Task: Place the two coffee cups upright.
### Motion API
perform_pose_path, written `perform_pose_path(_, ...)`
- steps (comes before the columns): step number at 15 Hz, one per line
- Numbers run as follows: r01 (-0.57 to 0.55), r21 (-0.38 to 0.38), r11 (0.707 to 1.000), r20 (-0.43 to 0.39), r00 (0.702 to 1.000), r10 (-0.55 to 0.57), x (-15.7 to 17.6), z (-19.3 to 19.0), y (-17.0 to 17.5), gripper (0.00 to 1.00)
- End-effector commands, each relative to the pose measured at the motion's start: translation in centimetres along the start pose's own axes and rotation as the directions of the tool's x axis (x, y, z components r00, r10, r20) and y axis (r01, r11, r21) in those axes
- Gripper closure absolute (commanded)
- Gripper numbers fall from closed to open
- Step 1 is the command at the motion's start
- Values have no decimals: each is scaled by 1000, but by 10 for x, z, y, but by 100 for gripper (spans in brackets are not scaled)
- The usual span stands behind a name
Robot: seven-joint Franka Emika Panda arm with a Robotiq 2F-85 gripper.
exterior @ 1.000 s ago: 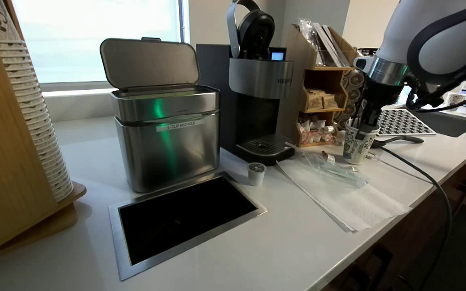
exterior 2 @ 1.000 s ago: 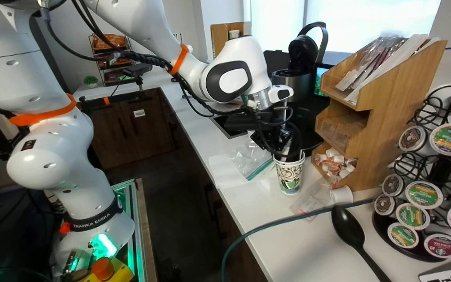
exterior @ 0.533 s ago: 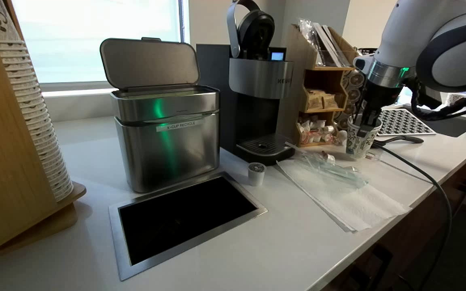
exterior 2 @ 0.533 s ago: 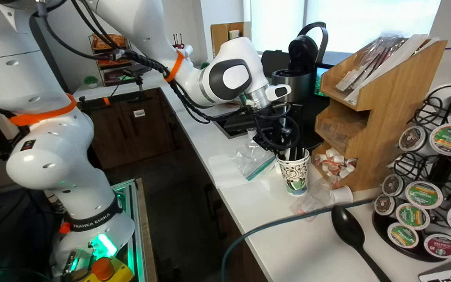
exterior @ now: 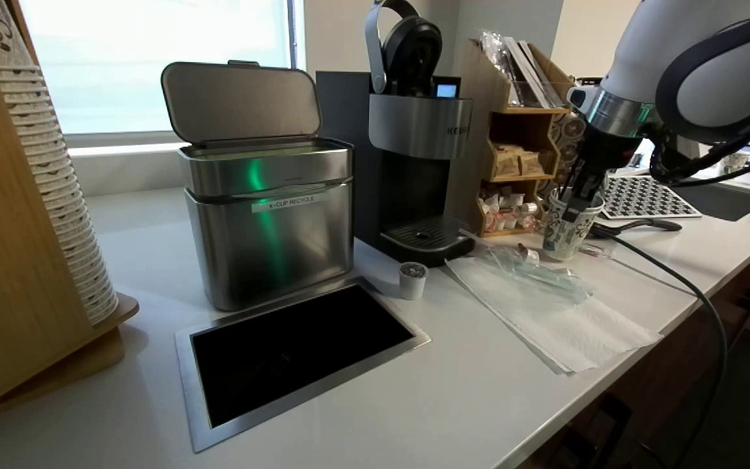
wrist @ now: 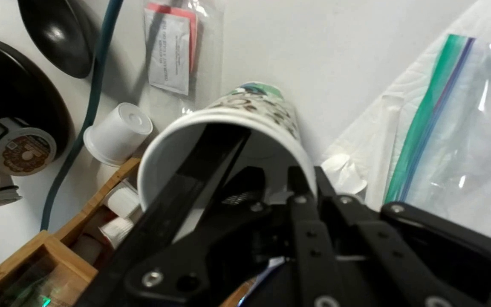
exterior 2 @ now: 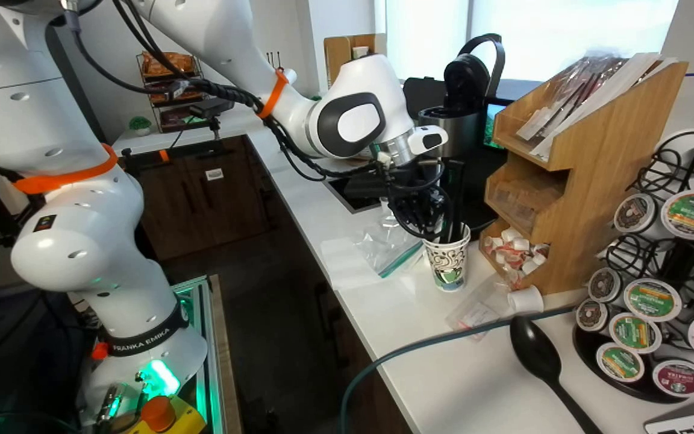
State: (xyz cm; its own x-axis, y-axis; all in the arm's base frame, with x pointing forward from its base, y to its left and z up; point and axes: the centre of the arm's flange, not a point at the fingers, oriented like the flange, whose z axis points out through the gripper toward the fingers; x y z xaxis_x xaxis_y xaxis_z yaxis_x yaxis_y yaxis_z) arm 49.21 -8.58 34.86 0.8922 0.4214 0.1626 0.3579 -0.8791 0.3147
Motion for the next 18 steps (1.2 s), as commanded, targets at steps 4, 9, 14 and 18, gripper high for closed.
perform_pose_path(4, -17, 64, 998, -18, 1000, 19, -6, 2, -2, 99)
perform_pose_path(9, -32, 76, 997, -15, 999, 33, -5, 4, 1, 64)
perform_pose_path(14, -37, 78, 996, -17, 999, 38, -5, 3, 3, 27)
perform_pose_path(18, -39, 77, 996, -17, 999, 40, -5, 2, 4, 0)
